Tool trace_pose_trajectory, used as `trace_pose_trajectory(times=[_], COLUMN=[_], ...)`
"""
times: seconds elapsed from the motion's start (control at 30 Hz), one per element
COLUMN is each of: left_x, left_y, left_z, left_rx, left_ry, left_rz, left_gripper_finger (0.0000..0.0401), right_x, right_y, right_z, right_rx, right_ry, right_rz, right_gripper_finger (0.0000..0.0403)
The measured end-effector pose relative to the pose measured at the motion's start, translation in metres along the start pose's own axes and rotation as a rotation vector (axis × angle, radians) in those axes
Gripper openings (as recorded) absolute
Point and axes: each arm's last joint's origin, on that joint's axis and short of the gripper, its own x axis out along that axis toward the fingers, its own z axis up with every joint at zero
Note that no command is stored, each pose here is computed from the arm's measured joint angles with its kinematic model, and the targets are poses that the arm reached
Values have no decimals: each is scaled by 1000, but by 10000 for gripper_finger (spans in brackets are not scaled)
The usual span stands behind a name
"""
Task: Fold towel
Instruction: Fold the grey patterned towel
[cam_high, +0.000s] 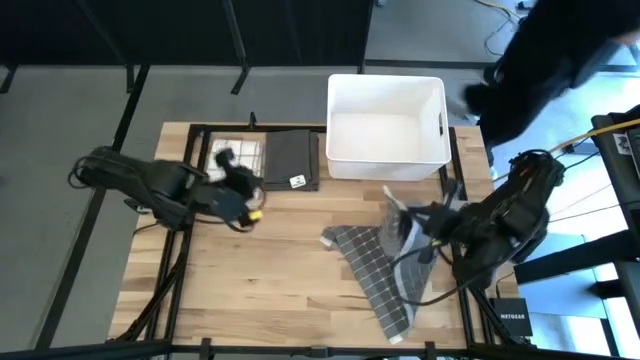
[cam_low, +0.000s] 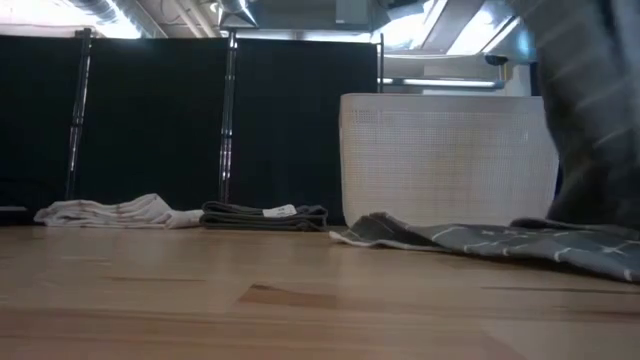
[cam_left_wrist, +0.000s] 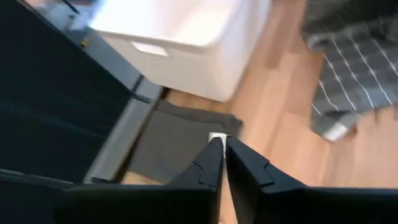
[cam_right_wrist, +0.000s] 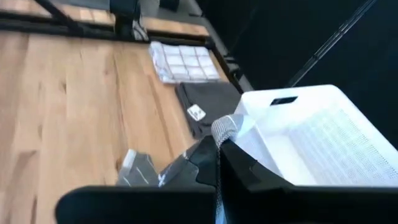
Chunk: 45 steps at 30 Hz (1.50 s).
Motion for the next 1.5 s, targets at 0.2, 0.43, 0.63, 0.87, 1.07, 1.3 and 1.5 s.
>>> trace_pose_trajectory(times=[0.2,0.43,0.63,0.87,1.07,1.3,1.5], left_x=[39,77,108,125,119,120,137], left_y=[-33,-62,-93,-123,-128,-141,-151], left_z=[-16,-33,-69,-112,-128,-137,-144], left_rx=[12,-14,-75,-68,-64,-38,-70], left_ry=[6,-114,-214,-99,79,122,105], left_rz=[-74,-254,-436,-673,-759,-785,-650], left_gripper_finger=[65,134,154,155,155,155,155], right_x=[12,24,43,54,55,56,56], right_y=[12,10,-7,-12,-11,-10,-10], right_z=[15,74,93,89,85,84,84], right_rx=[3,-79,-78,-87,-96,-96,-96], right_ry=[-154,-380,-441,-389,-364,-354,-354], right_rz=[-66,-73,-87,-76,-65,-48,-47], right_gripper_finger=[3,4,6,5,6,6,7])
